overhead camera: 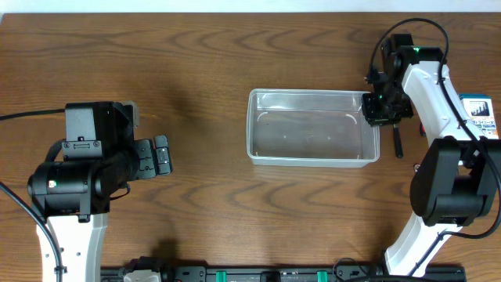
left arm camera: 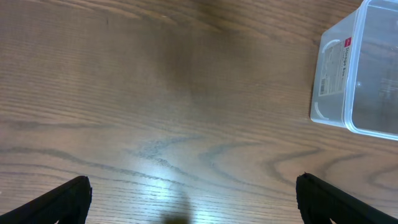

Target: Pack container

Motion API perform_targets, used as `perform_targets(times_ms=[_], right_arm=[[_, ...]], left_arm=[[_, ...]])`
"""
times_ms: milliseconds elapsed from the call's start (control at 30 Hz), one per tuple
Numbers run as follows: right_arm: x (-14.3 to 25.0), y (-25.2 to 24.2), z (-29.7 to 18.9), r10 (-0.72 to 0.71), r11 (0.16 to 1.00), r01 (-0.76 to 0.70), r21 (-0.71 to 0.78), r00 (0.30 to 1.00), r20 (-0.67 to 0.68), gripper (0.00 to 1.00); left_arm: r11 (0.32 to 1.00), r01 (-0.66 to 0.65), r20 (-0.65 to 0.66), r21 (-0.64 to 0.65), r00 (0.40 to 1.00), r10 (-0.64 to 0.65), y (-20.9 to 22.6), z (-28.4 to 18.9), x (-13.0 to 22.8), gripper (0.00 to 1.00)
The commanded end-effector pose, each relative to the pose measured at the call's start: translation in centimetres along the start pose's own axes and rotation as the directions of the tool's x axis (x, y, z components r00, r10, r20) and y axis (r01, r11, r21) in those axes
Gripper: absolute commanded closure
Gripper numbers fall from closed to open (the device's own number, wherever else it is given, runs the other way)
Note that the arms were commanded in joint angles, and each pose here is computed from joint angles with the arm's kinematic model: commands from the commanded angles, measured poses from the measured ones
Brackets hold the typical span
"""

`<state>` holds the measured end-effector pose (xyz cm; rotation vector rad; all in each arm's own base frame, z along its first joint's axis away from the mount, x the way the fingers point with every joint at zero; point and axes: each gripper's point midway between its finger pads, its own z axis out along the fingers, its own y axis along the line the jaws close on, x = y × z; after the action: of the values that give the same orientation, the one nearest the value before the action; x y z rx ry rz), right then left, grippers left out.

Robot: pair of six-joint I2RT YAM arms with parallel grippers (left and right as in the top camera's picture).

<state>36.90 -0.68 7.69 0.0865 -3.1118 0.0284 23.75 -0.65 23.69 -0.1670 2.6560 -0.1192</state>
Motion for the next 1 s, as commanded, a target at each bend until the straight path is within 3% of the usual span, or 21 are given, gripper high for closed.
perform_targets(times_ms=[0, 367, 967], right_arm=[[0.01, -0.32, 0.13, -0.069, 0.998, 0.069, 0.01, 0.998, 0.0, 0.87], [-0.49, -0.29, 0.13, -0.109, 0.994, 0.109, 0.01, 0.994, 0.02, 0.88], [-0.32, -0.14, 0.13, 0.076, 0.997, -0.076, 0.002, 0.997, 0.014, 0.9]], left_arm=[[1.0, 0.012, 0.019, -0.016, 1.0, -0.012, 0.32, -0.41, -0.39, 0.02], [1.0, 0.012, 0.019, -0.016, 1.0, -0.012, 0.32, -0.41, -0.39, 0.02], [1.0, 0.012, 0.018, -0.016, 1.0, -0.012, 0.32, -0.41, -0.38, 0.02]])
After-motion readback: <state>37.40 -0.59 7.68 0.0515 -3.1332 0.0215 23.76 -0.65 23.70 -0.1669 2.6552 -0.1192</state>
